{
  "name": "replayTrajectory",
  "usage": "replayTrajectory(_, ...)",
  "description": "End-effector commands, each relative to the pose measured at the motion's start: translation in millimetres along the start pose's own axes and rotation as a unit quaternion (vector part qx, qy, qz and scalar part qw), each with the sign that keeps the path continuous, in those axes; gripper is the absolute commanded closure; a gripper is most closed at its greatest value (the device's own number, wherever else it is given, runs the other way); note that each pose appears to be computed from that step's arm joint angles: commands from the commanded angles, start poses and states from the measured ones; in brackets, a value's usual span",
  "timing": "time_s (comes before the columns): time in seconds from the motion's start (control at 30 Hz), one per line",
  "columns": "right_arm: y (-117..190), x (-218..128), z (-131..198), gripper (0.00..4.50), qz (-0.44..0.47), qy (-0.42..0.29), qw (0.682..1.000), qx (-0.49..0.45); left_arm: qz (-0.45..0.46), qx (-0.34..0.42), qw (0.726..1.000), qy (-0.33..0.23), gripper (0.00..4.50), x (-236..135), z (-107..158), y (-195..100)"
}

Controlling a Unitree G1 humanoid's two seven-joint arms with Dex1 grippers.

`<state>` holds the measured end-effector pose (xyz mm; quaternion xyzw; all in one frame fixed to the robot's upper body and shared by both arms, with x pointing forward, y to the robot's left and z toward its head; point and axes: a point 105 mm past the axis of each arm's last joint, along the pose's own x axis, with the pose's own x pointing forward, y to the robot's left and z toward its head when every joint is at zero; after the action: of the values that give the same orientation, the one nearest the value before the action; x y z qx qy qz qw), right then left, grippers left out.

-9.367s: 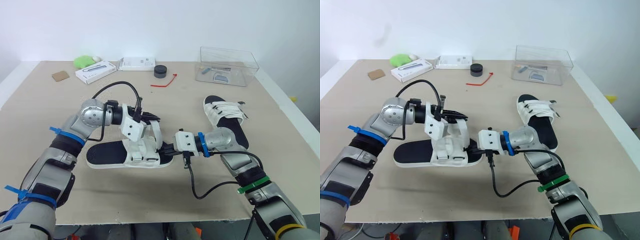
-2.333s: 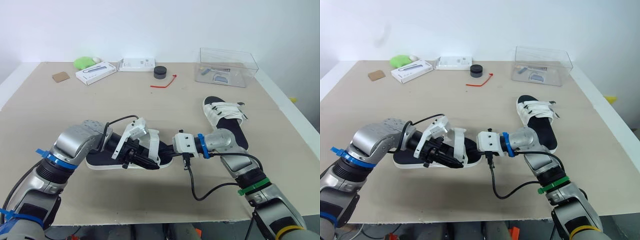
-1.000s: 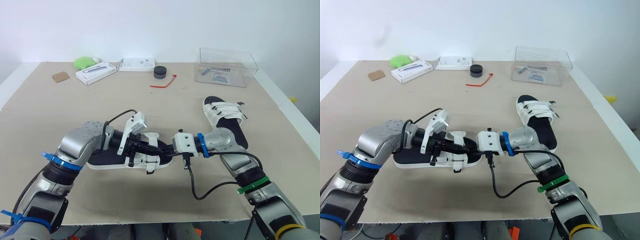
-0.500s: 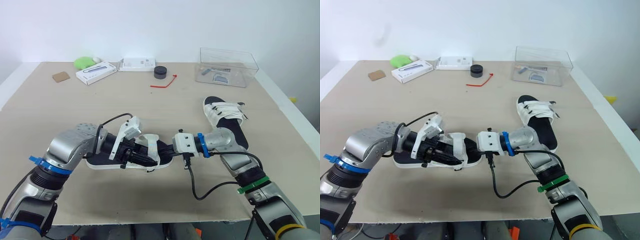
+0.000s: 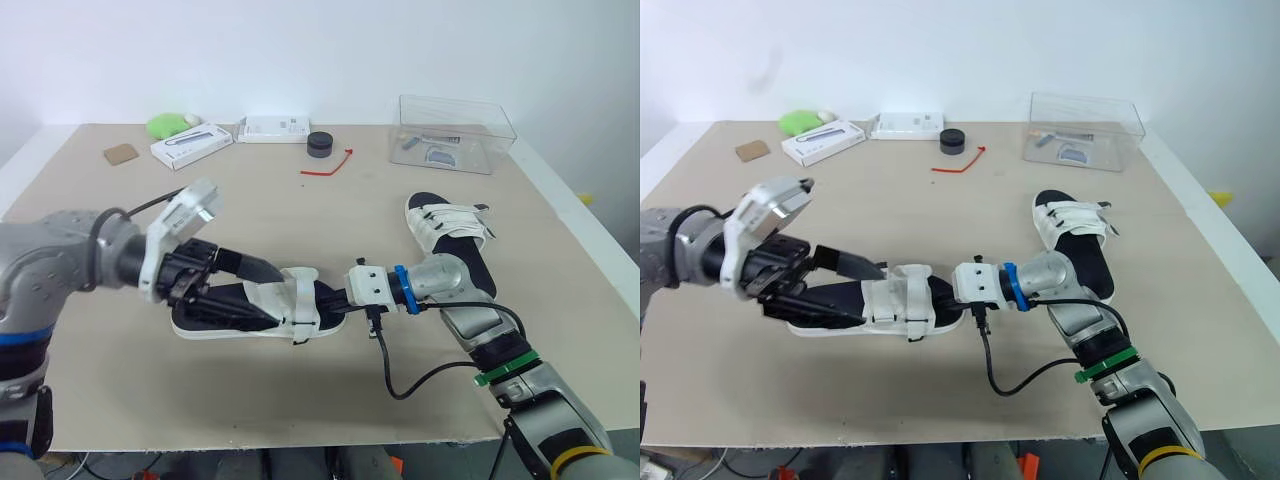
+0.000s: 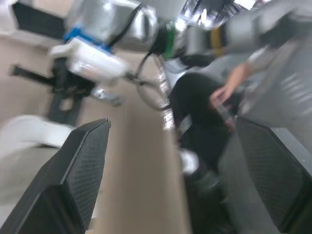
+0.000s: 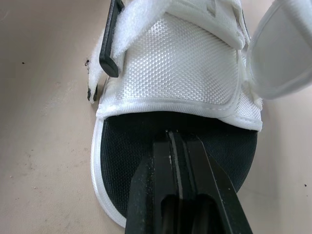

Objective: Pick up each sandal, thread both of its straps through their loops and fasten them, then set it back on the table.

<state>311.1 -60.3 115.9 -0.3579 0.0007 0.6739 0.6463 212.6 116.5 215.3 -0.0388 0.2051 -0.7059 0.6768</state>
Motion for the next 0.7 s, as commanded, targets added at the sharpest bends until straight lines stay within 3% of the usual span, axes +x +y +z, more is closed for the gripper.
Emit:
replayTrajectory(0.03, 11, 2, -17, 4.5, 0.021, 0.028, 0.999, 0.027, 0.053, -0.011, 0.998, -0.023, 0.33, 12, -24, -4)
replayTrajectory(0.17, 12, 4, -17, 4.5, 0.026, 0.027, 0.999, 0.027, 0.125, -0.017, 0.991, -0.035, 0.33, 27, -49, 4)
replayTrajectory(0.37, 10, 7, -15, 4.5, 0.03, 0.022, 0.999, 0.024, 0.254, 0.035, 0.966, -0.033, 0.33, 28, -68, 44)
replayTrajectory(0.7, 11, 7, -16, 4.5, 0.032, 0.022, 0.999, 0.024, 0.268, 0.043, 0.961, -0.056, 0.33, 40, -78, 63)
